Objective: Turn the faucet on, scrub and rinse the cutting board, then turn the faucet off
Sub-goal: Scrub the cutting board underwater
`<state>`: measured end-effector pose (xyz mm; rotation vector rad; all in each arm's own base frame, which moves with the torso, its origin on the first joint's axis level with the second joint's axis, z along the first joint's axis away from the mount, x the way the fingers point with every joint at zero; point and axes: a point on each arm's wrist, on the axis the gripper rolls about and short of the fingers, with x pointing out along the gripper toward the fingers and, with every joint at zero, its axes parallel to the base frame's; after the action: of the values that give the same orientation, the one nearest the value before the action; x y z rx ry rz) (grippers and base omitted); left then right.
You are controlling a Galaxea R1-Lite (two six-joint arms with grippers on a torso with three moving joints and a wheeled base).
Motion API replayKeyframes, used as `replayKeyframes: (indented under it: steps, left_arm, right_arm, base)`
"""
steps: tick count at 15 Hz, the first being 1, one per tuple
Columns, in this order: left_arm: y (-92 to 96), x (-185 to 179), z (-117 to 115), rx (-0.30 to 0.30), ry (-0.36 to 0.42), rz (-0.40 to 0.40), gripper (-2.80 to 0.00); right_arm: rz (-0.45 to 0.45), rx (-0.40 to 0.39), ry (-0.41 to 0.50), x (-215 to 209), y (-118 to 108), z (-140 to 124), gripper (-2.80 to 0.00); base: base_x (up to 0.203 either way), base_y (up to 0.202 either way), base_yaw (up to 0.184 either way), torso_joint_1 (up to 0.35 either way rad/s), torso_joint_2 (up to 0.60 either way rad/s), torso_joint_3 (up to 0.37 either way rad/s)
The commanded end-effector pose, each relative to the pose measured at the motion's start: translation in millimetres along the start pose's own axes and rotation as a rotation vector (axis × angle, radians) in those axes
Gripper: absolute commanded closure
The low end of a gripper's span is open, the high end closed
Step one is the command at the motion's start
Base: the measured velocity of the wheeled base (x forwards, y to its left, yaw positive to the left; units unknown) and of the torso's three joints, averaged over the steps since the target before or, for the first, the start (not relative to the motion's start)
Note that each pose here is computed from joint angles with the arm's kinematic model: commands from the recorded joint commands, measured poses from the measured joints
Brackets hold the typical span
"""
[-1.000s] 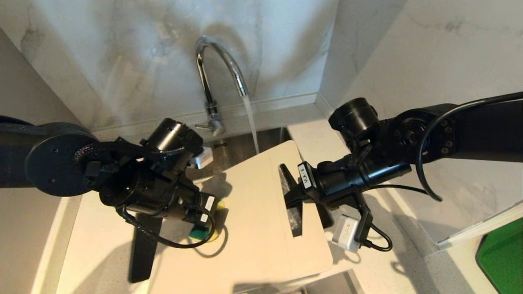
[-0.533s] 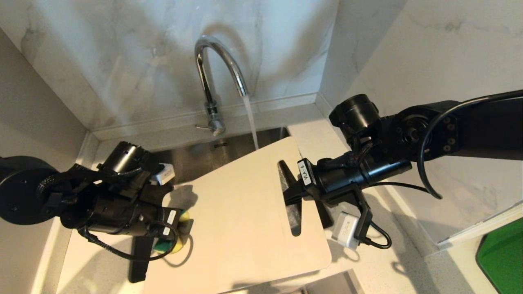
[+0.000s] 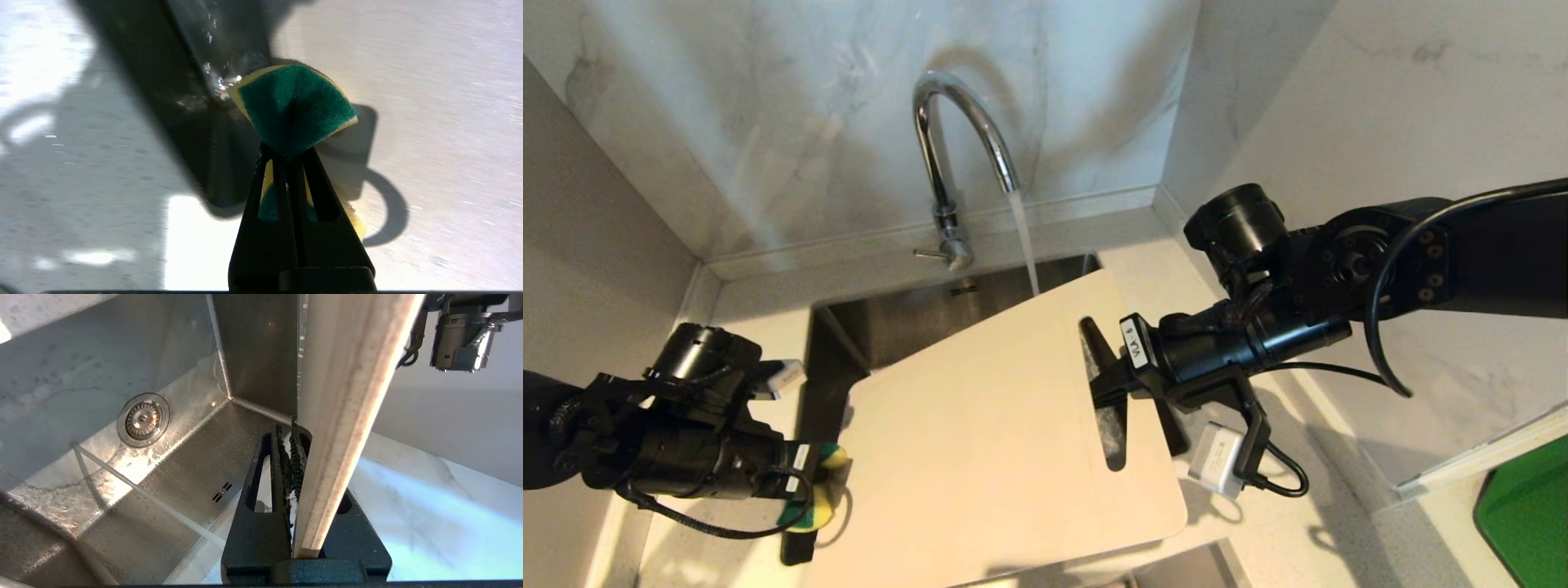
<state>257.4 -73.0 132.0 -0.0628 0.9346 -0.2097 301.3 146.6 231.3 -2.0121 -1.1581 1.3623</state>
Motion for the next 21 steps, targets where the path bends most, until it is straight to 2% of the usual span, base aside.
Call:
replayKeyframes:
  steps: [1, 2, 4, 7, 8, 10, 13, 15, 16, 18, 21]
  left_arm:
    - [22.6, -12, 5, -0.037, -0.056, 0.035, 0.00]
    - [29.2, -19, 9, -0.044, -0.084, 0.041, 0.00]
    - [30.1, -40, 20, -0.046, -0.157, 0.024, 0.00]
    - [16.1, -82, 45, -0.038, -0.202, -0.014, 0.00]
    - [5.2, -99, 53, -0.033, -0.215, -0.043, 0.00]
    - [-28.4, -124, 55, 0.012, -0.213, -0.133, 0.00]
    - [-86.8, -149, 42, 0.100, -0.163, -0.271, 0.00]
    - [-124.6, -153, 26, 0.158, -0.118, -0.317, 0.00]
    - [-143.4, -148, 18, 0.185, -0.098, -0.298, 0.00]
    - [-171.8, -133, 0, 0.209, -0.087, -0.197, 0.00]
    - [-182.0, -116, -25, 0.227, -0.063, -0.148, 0.00]
  right_arm:
    - [-0.004, -0.016, -0.002, 0, -1, 0, 0.00]
    - [-0.004, -0.016, -0.002, 0, -1, 0, 0.00]
    - [-0.004, -0.017, -0.001, -1, -1, 0, 0.00]
    - [-0.004, -0.016, -0.001, -1, -1, 0, 0.00]
    - [-0.003, -0.014, -0.004, 0, 0, 1, 0.00]
    - [-0.003, -0.014, -0.003, 0, 0, 0, 0.00]
    - [-0.005, -0.018, 0.000, -1, -1, 0, 0.00]
    - [-0.005, -0.018, 0.000, -1, -2, 0, 0.00]
    - [-0.006, -0.022, 0.004, -3, -3, 0, 0.00]
    - [-0.007, -0.025, 0.009, -5, -4, 1, 0.00]
    - [-0.008, -0.031, 0.018, -7, -6, -1, 0.00]
  base:
    - [0.000, 0.000, 0.000, 0.000, 0.00, 0.000]
    - [0.000, 0.000, 0.000, 0.000, 0.00, 0.000]
    - [0.000, 0.000, 0.000, 0.000, 0.00, 0.000]
    - [0.000, 0.000, 0.000, 0.000, 0.00, 0.000]
    - [0.000, 0.000, 0.000, 0.000, 0.00, 0.000]
    - [0.000, 0.000, 0.000, 0.000, 0.00, 0.000]
    - [0.000, 0.000, 0.000, 0.000, 0.00, 0.000]
    - [0.000, 0.000, 0.000, 0.000, 0.00, 0.000]
    - [0.000, 0.000, 0.000, 0.000, 0.00, 0.000]
    - [0.000, 0.000, 0.000, 0.000, 0.00, 0.000]
    - [0.000, 0.000, 0.000, 0.000, 0.00, 0.000]
